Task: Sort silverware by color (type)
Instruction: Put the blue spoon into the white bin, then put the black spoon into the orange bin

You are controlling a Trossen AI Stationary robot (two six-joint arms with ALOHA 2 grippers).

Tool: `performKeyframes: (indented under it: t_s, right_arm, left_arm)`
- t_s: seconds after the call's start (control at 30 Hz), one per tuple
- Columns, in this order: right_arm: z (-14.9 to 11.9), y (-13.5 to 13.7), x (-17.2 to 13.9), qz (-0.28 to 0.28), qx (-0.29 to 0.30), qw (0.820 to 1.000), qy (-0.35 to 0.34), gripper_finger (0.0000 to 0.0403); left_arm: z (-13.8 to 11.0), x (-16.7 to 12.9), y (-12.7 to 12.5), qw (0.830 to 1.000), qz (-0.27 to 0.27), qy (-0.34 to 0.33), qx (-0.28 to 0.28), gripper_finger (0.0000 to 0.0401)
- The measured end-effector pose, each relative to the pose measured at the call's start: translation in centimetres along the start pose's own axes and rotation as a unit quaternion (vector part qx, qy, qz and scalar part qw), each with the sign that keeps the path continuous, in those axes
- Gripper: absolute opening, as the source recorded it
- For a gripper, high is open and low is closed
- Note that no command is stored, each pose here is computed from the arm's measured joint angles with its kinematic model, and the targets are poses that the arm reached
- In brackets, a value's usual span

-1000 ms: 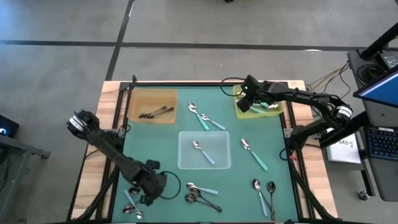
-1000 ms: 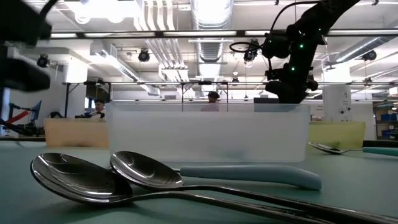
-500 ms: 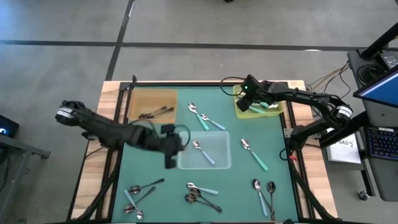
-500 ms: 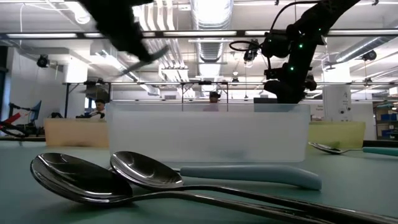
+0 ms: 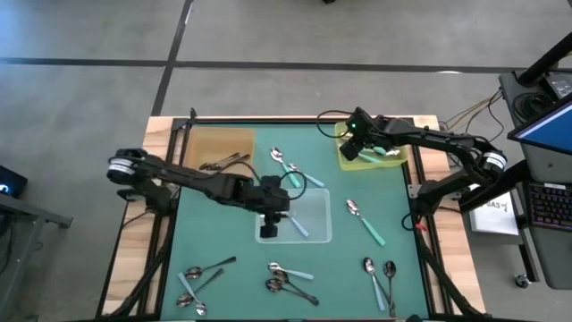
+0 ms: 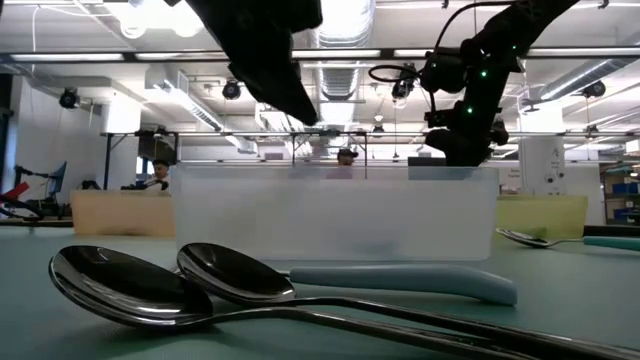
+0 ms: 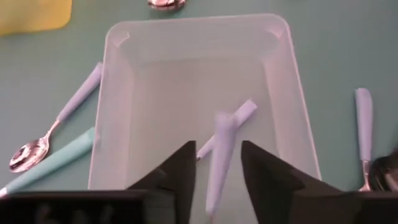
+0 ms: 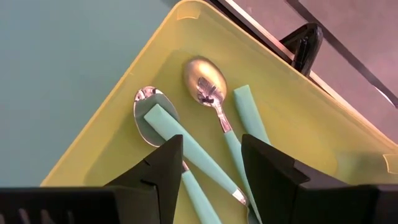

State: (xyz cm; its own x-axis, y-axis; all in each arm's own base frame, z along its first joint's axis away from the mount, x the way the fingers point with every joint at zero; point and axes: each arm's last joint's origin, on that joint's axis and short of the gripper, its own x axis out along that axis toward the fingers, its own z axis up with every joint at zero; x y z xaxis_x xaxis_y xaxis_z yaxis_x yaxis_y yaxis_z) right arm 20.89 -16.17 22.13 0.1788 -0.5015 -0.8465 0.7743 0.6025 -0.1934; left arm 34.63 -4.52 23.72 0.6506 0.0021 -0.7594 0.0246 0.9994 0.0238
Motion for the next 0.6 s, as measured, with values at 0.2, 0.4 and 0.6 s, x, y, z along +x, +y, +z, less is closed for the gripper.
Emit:
performKeyframes:
  t_s: [0.2, 0.4, 0.6]
  right_arm:
    - [0.0, 0.0, 0.0, 0.0, 0.0, 1.0, 0.003, 0.0155]
    - [-0.1, 0.0, 0.0, -0.001, 0.0, 1.0, 0.005, 0.0155]
    - [-0.1, 0.0, 0.0, -0.001, 0.004, 1.0, 0.004, 0.0155]
  left_arm:
    - [0.2, -0.4, -0.1, 0.999, 0.001, 0.052, -0.005, 0.0157]
    - [-2.1, -3.3, -1.2, 0.99, 0.026, 0.126, -0.056, 0.0161]
    - [-7.8, -6.8, -3.6, 0.973, 0.028, 0.166, -0.159, 0.0162]
